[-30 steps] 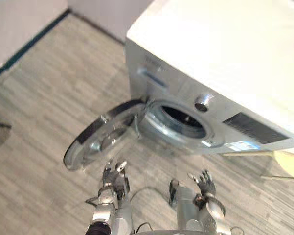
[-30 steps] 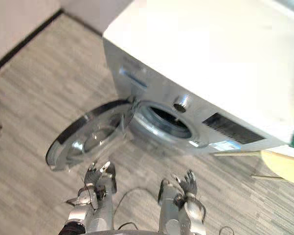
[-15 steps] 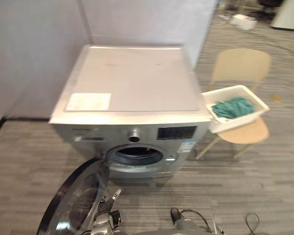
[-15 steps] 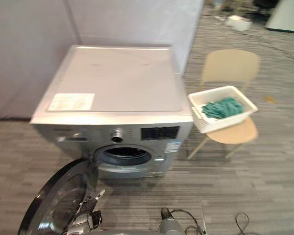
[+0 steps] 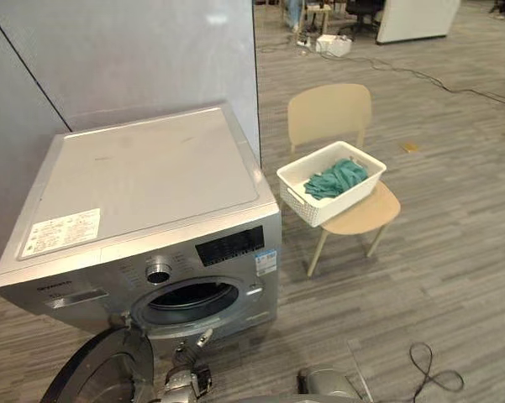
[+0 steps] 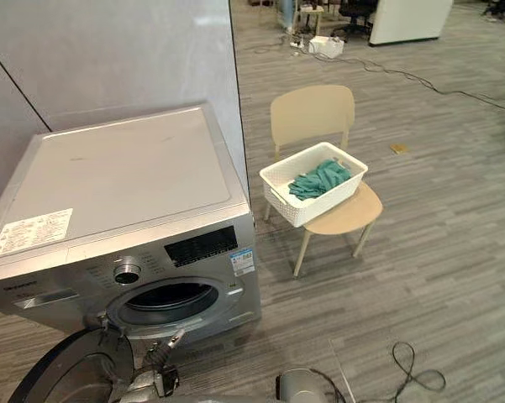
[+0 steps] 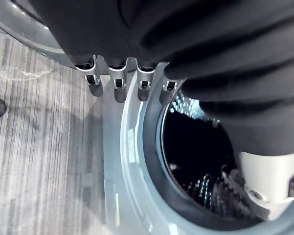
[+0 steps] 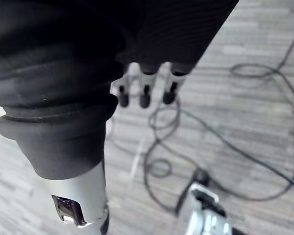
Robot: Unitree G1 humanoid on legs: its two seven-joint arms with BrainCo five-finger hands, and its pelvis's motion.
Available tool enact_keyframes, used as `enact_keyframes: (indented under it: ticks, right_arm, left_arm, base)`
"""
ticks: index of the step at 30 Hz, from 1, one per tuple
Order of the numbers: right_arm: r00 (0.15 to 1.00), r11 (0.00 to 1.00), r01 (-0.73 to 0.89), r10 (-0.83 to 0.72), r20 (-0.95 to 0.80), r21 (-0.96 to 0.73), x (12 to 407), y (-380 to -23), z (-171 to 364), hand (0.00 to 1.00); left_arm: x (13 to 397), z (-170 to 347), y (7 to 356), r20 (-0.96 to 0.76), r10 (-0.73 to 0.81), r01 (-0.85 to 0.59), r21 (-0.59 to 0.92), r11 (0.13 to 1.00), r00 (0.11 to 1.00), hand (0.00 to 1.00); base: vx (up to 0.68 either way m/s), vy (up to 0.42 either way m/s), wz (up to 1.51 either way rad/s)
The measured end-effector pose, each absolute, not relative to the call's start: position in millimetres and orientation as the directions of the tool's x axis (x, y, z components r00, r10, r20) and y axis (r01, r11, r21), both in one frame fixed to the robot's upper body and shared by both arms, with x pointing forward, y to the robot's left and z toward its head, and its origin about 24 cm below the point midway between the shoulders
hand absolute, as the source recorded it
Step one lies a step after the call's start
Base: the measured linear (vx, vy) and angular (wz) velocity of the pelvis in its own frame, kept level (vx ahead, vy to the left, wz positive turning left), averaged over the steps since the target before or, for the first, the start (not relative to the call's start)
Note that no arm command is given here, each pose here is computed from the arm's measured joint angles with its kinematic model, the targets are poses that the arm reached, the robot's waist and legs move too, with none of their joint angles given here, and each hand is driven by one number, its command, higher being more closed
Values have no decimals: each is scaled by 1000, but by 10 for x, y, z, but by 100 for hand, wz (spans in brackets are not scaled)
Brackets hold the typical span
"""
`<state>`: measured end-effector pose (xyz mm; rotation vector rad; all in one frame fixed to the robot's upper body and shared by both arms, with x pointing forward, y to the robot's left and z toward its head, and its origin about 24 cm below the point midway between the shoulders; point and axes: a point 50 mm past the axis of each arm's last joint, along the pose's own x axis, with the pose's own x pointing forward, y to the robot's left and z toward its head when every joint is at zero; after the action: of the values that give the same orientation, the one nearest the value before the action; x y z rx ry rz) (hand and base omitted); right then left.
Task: Pick up the laundry basket with both hands and put the clothes into the washing machine.
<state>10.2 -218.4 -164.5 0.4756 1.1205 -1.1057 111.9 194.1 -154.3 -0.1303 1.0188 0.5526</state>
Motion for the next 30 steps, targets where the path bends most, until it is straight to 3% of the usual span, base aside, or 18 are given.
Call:
enact_keyframes:
  ticks: [2, 4, 9, 12, 16, 21, 24, 27, 28, 30]
  right_arm:
    - [31, 427, 882, -470, -882, -197, 161, -2229, -1634, 0]
    - [50, 459, 862, -500, -865, -216, 188, -2312, -1605, 0]
    - [117, 478, 843, -611, -783, -247, 419, -2747, -1446, 0]
    - [168, 521, 827, -586, -792, -211, 545, -2616, -1456, 0]
    - [340, 676, 726, -510, -790, -125, 942, -2320, -1433, 0]
    - [420, 745, 665, -427, -801, -49, 1069, -2045, -1444, 0]
    - [349, 716, 694, -426, -835, -76, 826, -2072, -1517, 0]
    - [297, 668, 736, -464, -835, -109, 666, -2196, -1523, 0]
    - [221, 609, 782, -473, -853, -136, 482, -2224, -1561, 0]
    - [151, 570, 806, -460, -875, -161, 296, -2197, -1604, 0]
  left_arm:
    - [820, -1597, 2080, -858, 424, -590, 188, 785, 290, 0]
    - [642, -1619, 2143, -866, 443, -620, 220, 754, 232, 0]
    - [586, -1632, 2111, -872, 429, -600, 218, 770, 234, 0]
    - [543, -1634, 2139, -876, 420, -587, 215, 780, 237, 0]
    - [557, -1658, 1977, -892, 385, -595, 180, 784, 238, 0]
    - [636, -1623, 2042, -875, 414, -613, 186, 768, 253, 0]
    - [555, -1639, 2078, -891, 408, -677, 175, 715, 200, 0]
    - [535, -1640, 2088, -891, 417, -662, 202, 722, 182, 0]
    - [562, -1632, 2104, -886, 418, -626, 212, 751, 201, 0]
    - [573, -1630, 2108, -884, 418, -615, 213, 759, 208, 0]
  base:
    - [71, -279, -44]
    - [26, -246, -55]
    - [36, -41, -92]
    - [201, 46, -85]
    - [159, 141, -85]
    - [217, 164, -79]
    - [287, 87, 17]
    - [333, -46, 105]
    - [288, -142, 116]
    - [250, -188, 97]
